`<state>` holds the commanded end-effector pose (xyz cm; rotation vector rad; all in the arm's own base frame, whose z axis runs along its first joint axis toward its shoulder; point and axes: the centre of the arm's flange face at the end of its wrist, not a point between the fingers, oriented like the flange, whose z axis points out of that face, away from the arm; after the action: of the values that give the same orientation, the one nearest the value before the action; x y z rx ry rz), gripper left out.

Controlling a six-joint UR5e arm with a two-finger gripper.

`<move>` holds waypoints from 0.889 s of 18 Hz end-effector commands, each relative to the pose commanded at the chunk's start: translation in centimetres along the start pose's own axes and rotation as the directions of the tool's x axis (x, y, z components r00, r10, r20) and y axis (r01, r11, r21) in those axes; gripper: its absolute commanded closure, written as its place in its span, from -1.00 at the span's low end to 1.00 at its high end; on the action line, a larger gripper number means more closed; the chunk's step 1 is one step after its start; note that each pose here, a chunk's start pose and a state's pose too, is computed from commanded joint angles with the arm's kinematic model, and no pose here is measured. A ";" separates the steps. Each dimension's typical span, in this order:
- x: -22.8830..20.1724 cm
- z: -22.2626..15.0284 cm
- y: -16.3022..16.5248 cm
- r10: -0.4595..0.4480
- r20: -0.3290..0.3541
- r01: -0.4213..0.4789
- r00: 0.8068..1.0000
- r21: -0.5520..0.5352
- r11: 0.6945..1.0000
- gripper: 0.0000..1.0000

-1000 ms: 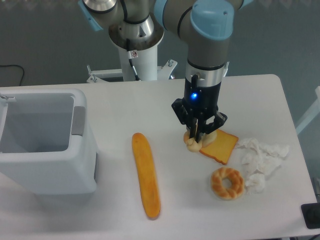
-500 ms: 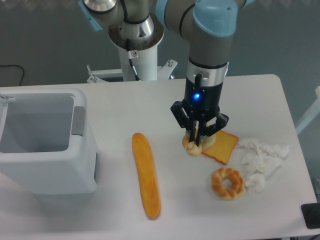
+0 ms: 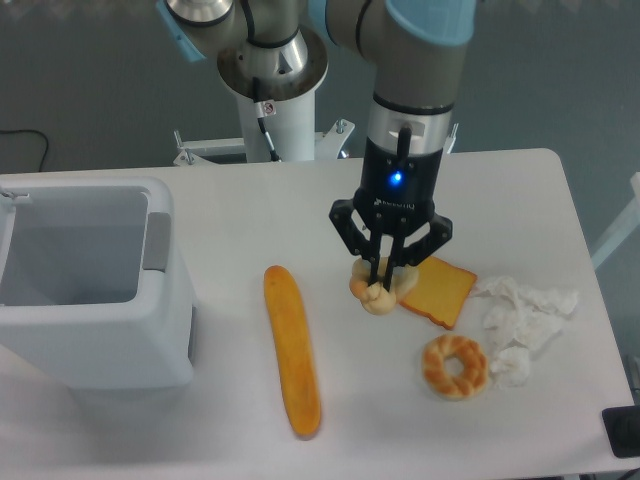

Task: Place the round bread in the trash can
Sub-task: 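Lift the twisted roll and carry it over the white trash bin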

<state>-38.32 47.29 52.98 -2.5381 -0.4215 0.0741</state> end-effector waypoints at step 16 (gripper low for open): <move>13.3 -3.4 -1.7 -0.020 -0.127 0.028 0.992 0.062 0.998 1.00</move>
<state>-25.65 51.02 57.18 -2.4584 -0.3927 -0.0808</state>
